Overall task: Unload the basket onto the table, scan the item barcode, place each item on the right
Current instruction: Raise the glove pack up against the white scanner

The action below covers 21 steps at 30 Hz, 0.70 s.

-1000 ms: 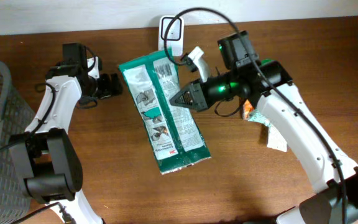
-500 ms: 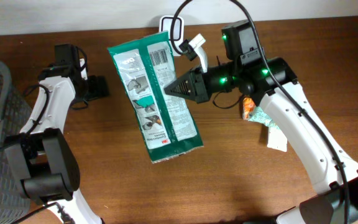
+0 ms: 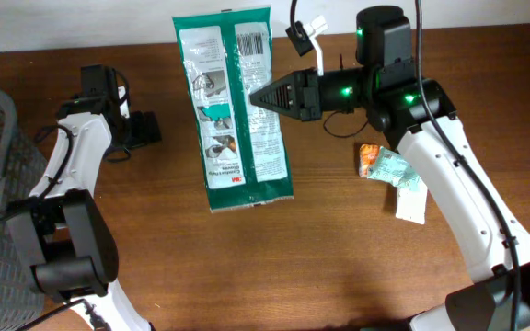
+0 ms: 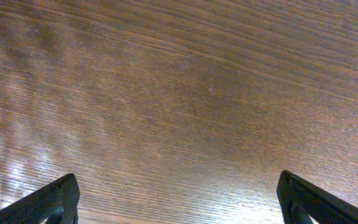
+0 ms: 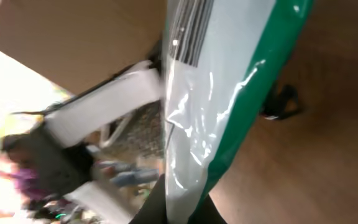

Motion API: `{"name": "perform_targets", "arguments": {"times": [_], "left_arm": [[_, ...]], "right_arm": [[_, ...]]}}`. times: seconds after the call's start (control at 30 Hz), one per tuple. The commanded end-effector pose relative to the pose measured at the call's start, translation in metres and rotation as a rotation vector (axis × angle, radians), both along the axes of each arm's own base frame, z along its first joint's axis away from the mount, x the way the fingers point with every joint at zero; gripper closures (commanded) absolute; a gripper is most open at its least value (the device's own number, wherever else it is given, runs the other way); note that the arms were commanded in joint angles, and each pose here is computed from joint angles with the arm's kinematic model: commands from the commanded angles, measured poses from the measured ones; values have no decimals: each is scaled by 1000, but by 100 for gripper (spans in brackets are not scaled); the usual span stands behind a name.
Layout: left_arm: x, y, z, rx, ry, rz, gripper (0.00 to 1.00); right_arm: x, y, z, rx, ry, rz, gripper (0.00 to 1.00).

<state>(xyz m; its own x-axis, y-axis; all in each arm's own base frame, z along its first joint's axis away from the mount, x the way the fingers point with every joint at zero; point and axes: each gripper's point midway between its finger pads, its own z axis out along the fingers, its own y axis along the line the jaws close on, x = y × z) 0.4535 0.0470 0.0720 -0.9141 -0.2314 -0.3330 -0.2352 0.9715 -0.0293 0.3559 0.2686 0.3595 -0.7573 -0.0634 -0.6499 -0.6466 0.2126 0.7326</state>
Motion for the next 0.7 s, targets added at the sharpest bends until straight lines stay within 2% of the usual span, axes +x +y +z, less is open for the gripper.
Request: {"name": "perform_targets", "arguments": {"times": [0.0,0.1,0.17,0.3,0.4,0.47,0.53,0.67], "left_arm": [[4,3,17,15,-40,4,1],[4,3,17,15,-40,4,1],[4,3,17,15,-40,4,1],[4,3,17,15,-40,4,1],[4,3,17,15,-40,4,1],[4,3,17,15,-40,4,1],[4,3,17,15,-40,4,1],[4,3,17,15,-40,4,1]], "right_arm": [[55,-18,-42,-314,-226,-291,96],[92,-37,-80,-652,-344,-549,96],[121,-60,-94,-908,-481,-738,96],[167,-83,-112,-1275,-732,-936,96],[195,-87,-126,-1527,-915,-997,96],[210,-82,-143,-1708,-1039,-967,96],[218,-75,-163,-1802,-1108,-922,96],[231,-64,-211,-1864,-1203,-852,96]]}}
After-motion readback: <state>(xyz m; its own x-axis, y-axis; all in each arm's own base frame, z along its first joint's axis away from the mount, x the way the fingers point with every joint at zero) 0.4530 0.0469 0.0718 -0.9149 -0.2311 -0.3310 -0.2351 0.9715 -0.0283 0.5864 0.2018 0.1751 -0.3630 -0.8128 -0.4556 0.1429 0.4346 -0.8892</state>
